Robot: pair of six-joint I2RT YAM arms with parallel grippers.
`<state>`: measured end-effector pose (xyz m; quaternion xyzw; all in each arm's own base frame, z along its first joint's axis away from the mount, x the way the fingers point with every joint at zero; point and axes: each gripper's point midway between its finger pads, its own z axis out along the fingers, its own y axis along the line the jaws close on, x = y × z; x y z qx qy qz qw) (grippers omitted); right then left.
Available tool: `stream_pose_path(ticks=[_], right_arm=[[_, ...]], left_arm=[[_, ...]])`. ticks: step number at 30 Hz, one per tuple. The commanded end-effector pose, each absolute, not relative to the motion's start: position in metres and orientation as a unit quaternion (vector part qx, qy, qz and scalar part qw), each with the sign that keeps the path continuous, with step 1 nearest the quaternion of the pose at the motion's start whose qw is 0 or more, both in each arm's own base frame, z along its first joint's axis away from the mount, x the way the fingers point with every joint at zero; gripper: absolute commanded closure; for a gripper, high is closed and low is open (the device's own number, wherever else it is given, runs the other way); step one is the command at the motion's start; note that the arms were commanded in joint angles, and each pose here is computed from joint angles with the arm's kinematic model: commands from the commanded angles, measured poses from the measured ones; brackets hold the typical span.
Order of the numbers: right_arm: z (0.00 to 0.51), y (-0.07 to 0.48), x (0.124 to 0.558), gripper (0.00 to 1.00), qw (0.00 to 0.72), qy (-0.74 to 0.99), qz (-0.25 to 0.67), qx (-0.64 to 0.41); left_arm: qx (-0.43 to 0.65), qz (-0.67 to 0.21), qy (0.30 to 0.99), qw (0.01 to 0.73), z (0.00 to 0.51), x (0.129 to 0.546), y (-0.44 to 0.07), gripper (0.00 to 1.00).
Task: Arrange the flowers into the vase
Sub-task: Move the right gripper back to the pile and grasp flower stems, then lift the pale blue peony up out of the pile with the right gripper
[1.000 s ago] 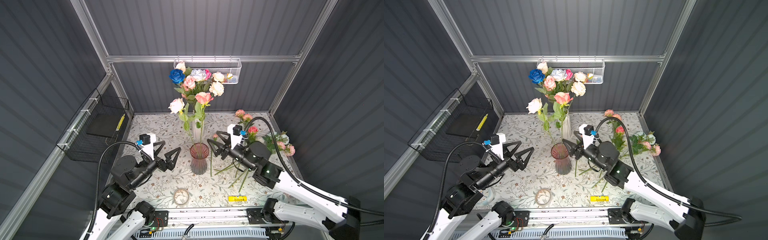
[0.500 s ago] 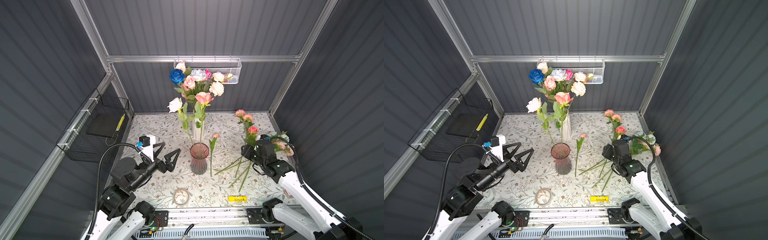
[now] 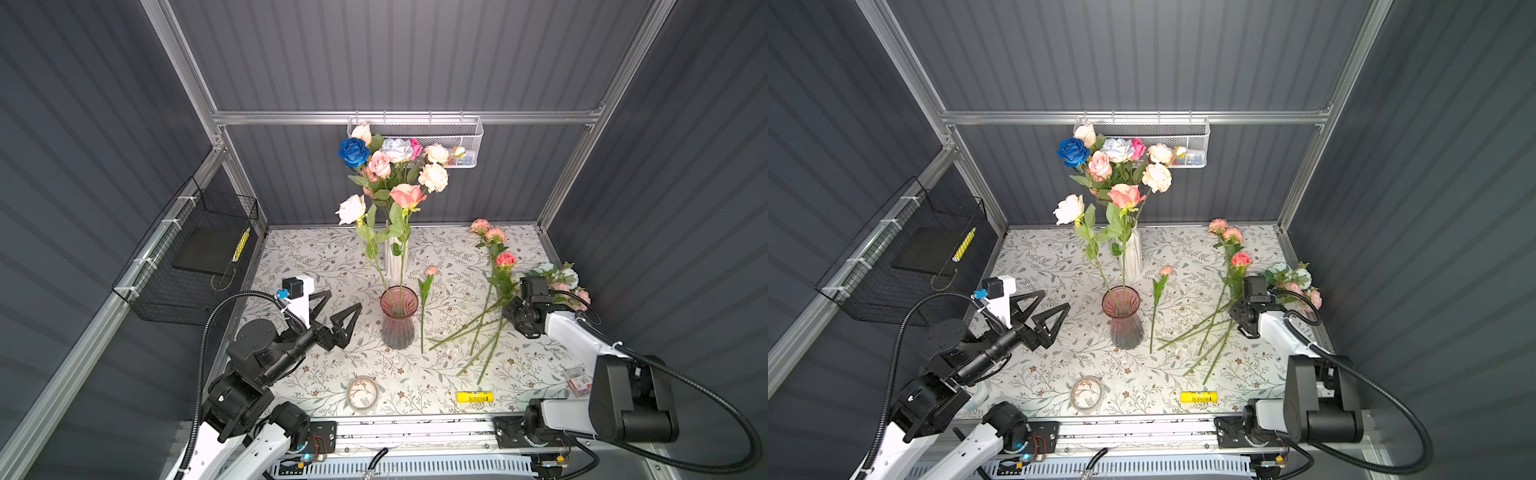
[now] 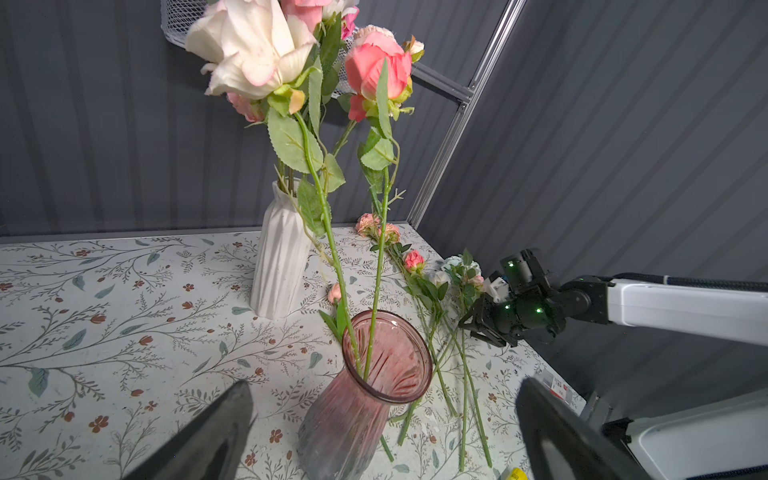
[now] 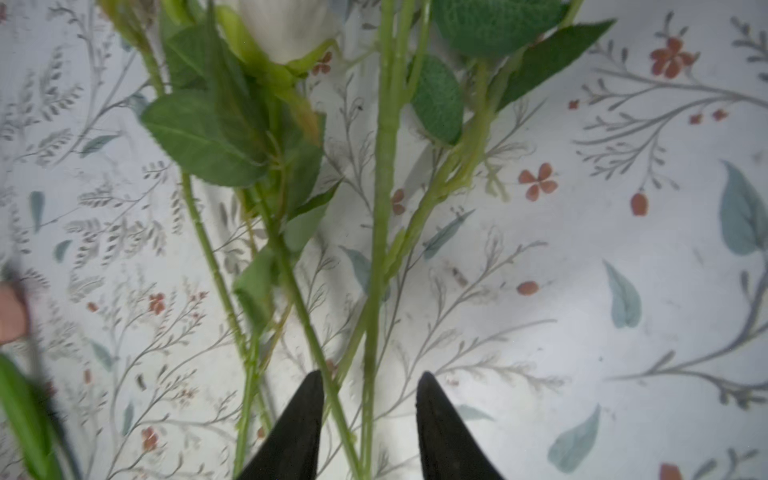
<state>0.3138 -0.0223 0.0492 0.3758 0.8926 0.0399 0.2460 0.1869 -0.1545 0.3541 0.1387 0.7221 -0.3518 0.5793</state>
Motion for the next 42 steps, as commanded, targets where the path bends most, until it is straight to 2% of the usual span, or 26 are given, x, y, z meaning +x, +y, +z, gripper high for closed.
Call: stream_pose_path(ticks=[1, 13, 24, 30, 37, 42], right_arm=[[0.059, -0.039, 0.330, 0.61, 0.272, 0.883, 0.017, 0.382], [0.071, -0.052, 0.341, 0.66, 0.292, 0.877, 0.005, 0.383], [0.055, -0.053, 0.363, 0.73, 0.270, 0.887, 0.002, 0.376], [0.051, -0.052, 0.363, 0.73, 0.254, 0.891, 0.001, 0.377], [0.077, -0.050, 0.363, 0.74, 0.290, 0.879, 0.019, 0.379], [0.064, -0.048, 0.361, 0.73, 0.259, 0.884, 0.020, 0.389]], left_arm=[[0.147, -0.360, 0.711, 0.586, 0.365, 0.179, -0.153, 0.00], [0.144, -0.358, 0.708, 0.592, 0.365, 0.177, -0.150, 0.00], [0.144, -0.356, 0.711, 0.589, 0.365, 0.179, -0.152, 0.00], [0.142, -0.357, 0.711, 0.589, 0.366, 0.180, -0.151, 0.00], [0.143, -0.358, 0.712, 0.587, 0.366, 0.181, -0.153, 0.00], [0.144, -0.358, 0.710, 0.589, 0.365, 0.181, -0.153, 0.00]])
